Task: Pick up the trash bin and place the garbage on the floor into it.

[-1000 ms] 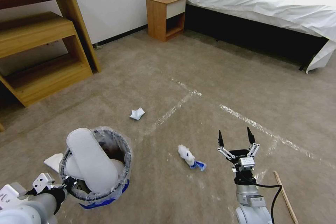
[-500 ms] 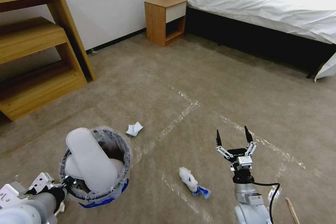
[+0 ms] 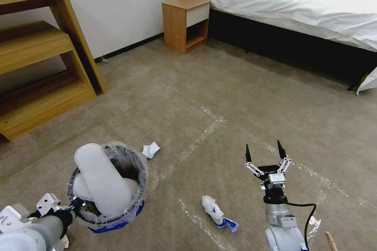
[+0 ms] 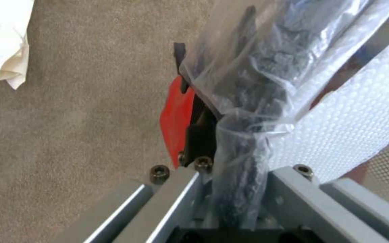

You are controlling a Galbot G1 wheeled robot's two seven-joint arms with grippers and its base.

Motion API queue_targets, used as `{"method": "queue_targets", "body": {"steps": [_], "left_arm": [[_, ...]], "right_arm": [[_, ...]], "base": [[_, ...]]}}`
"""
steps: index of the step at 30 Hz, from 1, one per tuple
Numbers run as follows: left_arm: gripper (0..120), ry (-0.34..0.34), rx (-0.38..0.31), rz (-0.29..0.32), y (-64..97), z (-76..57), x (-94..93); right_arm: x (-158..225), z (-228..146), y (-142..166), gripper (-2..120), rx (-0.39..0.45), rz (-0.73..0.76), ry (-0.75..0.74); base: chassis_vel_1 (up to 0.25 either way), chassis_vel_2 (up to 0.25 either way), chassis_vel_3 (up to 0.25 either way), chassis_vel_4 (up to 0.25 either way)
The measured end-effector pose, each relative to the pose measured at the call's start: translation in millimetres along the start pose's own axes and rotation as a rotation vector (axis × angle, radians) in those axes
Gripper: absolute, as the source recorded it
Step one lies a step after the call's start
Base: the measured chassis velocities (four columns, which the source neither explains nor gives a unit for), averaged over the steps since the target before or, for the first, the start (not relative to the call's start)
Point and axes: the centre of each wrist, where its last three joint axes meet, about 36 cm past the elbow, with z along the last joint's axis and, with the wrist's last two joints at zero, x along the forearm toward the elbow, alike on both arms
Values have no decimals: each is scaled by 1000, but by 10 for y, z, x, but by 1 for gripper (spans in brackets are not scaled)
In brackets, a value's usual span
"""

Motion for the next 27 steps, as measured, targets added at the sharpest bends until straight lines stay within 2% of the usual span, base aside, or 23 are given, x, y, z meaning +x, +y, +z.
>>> {"method": "queue_targets", "body": {"steps": [10,18,19,21,22,24,26,27], "left_arm": [[0,0,-1,-2,1,19,28],[0,-11,-11,-22,23,3,62],[0,-16,-13,-26,24,-9,72],[0,-22,-16,-29,26,-26,81],[0,-22,-16,-29,26,-26,81],[0,-28,-17,-31,28,-41,87],[0,-29,-17,-32,29,-43,86],[0,-29,-16,-33,31,-45,82]], "right_arm": [[-24,14,-50,100,-9,4,-3],[-170,22,-249,100,19,-99,14],[-257,81,-497,100,41,-188,28],[-377,157,-801,100,63,-333,43],[-377,157,-801,100,63,-333,43],[-495,236,-1014,100,45,-499,74],[-524,246,-1043,100,34,-537,82],[-565,271,-1090,100,9,-609,104]], "base": [[0,0,0,0],[0,0,0,0],[0,0,0,0],[0,0,0,0],[0,0,0,0],[0,0,0,0],[0,0,0,0],[0,0,0,0]]}}
